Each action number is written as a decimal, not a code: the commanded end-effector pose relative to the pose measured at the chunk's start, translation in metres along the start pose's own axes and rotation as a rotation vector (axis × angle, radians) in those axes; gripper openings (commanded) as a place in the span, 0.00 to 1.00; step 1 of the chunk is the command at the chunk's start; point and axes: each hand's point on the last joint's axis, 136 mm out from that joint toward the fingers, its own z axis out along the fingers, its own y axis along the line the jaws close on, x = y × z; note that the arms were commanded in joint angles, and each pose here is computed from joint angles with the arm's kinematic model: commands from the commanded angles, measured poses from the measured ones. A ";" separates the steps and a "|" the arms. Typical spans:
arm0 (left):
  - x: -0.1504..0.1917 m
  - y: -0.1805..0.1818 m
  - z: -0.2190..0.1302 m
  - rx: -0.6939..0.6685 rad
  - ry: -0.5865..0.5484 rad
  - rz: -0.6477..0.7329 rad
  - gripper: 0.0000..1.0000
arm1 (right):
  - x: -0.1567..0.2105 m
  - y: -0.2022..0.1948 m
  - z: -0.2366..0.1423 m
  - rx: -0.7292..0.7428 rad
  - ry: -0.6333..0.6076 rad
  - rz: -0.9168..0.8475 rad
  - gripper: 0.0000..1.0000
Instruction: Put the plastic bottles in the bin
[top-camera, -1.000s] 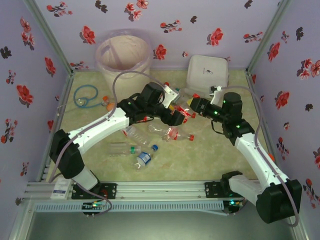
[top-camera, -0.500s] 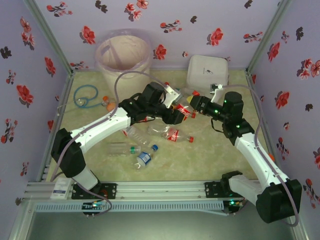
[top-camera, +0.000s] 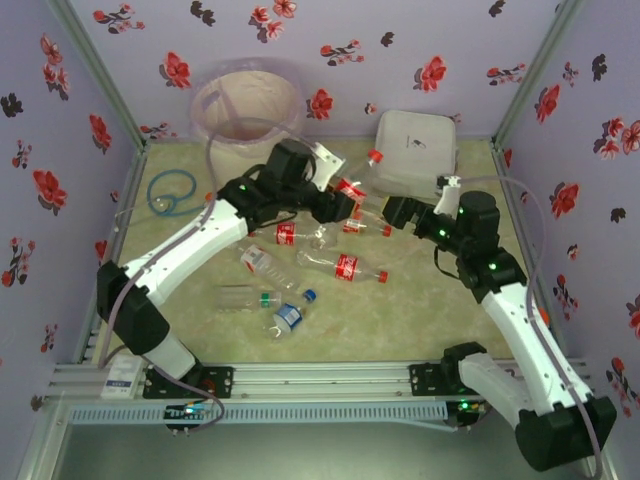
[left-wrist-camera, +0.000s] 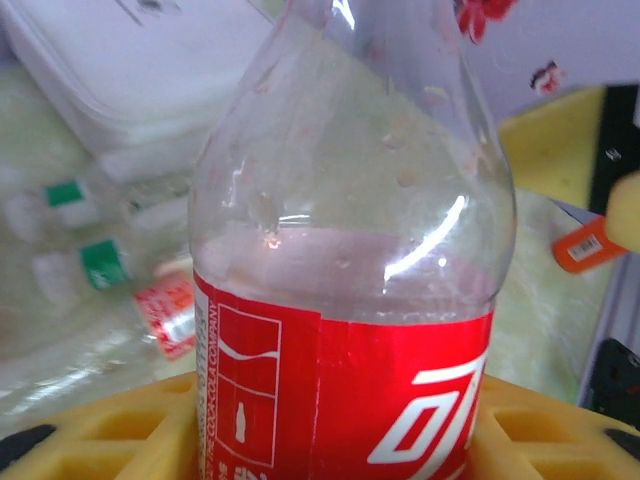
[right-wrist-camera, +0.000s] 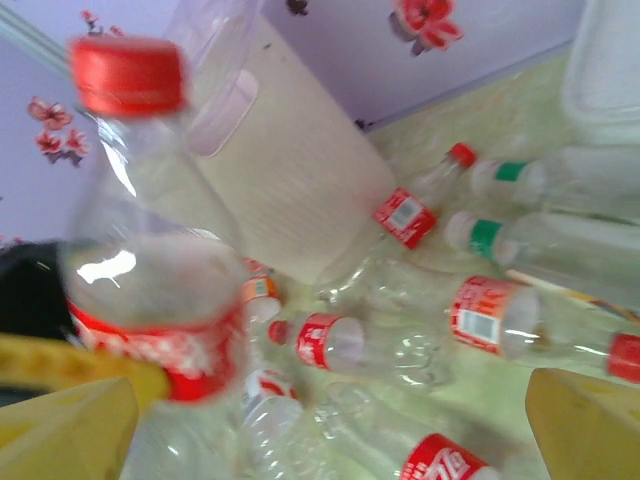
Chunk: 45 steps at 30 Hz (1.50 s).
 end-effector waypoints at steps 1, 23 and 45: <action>-0.044 0.012 -0.056 -0.084 -0.118 0.072 0.08 | 0.002 -0.028 -0.012 0.157 -0.026 -0.035 1.00; -0.176 0.211 -0.183 -0.534 -0.556 -0.146 0.00 | 0.029 -0.058 -0.018 0.264 0.022 -0.059 0.99; -0.068 0.324 -0.073 -0.715 -0.085 -0.150 0.00 | 0.047 -0.070 -0.013 0.279 0.087 -0.124 1.00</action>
